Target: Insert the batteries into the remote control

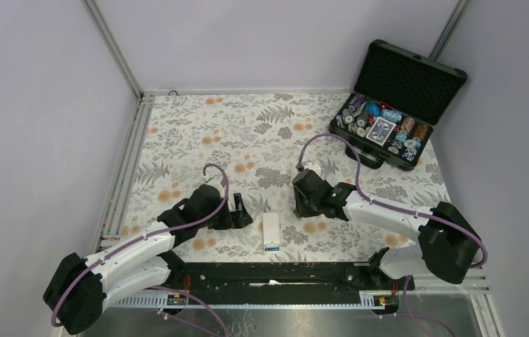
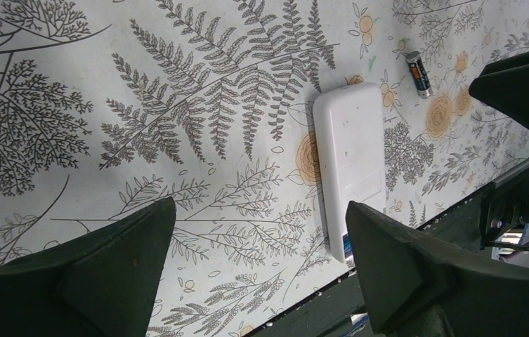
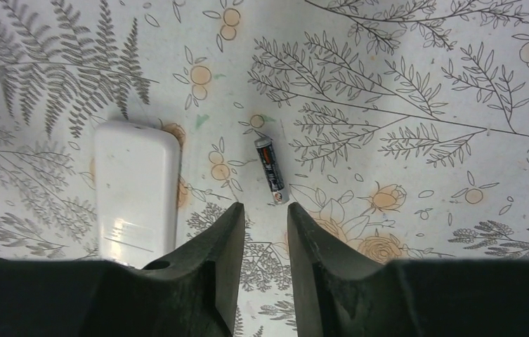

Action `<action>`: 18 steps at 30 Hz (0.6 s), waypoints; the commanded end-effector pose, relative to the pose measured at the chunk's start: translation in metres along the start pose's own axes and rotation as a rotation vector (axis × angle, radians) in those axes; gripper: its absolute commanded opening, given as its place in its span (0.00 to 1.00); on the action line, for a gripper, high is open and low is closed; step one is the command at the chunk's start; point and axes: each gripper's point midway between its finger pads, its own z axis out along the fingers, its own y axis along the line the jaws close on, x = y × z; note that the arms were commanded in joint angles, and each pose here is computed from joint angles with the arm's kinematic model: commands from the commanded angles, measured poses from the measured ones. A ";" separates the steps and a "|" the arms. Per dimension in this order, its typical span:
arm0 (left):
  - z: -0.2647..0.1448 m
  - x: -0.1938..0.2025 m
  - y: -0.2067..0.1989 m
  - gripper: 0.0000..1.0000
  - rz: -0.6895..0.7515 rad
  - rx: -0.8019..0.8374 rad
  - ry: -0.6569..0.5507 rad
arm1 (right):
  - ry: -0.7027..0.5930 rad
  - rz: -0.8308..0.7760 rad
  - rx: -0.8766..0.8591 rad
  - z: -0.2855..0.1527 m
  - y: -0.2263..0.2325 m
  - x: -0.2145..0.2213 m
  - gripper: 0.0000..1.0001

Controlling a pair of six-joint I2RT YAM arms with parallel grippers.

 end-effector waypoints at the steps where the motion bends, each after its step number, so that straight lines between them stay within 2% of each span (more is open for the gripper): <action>1: 0.001 -0.006 -0.012 0.99 -0.001 0.063 -0.024 | 0.030 -0.072 0.048 0.001 -0.012 0.004 0.37; 18: 0.001 -0.001 -0.012 0.99 -0.021 0.072 -0.006 | 0.152 -0.180 0.029 0.035 0.002 0.013 0.38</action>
